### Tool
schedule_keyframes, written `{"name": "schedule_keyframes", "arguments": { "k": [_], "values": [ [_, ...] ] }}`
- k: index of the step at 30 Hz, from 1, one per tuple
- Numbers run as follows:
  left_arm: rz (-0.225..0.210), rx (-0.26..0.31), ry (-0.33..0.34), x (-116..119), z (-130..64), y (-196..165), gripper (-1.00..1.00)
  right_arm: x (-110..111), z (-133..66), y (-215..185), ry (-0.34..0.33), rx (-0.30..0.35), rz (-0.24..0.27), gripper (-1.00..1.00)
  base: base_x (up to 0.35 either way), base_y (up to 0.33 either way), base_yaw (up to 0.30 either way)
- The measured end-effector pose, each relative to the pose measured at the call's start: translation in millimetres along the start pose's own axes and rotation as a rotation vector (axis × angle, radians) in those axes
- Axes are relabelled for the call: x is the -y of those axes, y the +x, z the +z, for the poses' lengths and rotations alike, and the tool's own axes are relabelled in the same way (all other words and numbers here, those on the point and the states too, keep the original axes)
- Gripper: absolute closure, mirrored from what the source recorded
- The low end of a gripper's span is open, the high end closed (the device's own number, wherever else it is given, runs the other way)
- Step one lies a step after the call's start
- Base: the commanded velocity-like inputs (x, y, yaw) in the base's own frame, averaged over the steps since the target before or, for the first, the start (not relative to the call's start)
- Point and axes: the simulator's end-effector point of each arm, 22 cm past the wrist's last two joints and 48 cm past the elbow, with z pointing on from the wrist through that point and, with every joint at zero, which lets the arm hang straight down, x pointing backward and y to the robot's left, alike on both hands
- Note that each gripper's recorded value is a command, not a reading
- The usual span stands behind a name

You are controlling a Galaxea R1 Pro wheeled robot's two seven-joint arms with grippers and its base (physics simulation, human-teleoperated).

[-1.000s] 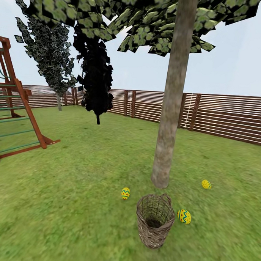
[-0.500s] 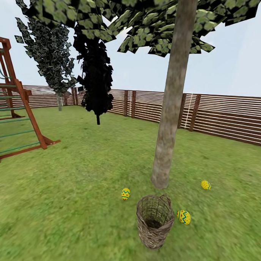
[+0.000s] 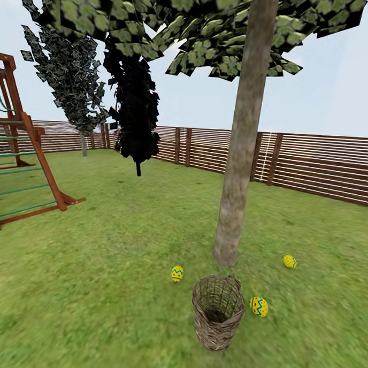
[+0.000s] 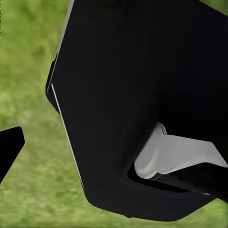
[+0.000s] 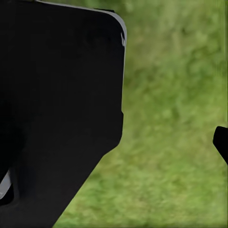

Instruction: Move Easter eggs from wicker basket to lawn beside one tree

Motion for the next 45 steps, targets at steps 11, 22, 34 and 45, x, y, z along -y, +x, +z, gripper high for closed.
{"name": "schedule_keyframes", "arguments": {
  "k": [11, 22, 34, 45],
  "values": [
    [0.000, -0.004, 0.005, 3, -9.0, 7, -1.00, -2, -9.9, 4, -0.003, -0.002, 0.000, -1.00, 0.000, 0.000, 0.000],
    [-0.003, -0.059, -0.010, -10, -19.0, 57, -1.00, -1, -19.8, 28, -0.003, -0.031, -0.001, -1.00, 0.000, 0.000, 0.000],
    [0.098, -0.072, -0.002, -9, -27.0, 66, -1.00, -1, -27.9, 33, -0.008, -0.035, 0.001, -1.00, 0.000, 0.000, 0.000],
    [0.104, -0.071, -0.007, -12, -27.8, 65, -1.00, 20, -26.8, 31, 0.020, -0.025, 0.012, -1.00, 0.000, 0.000, 0.000]
  ]
}}
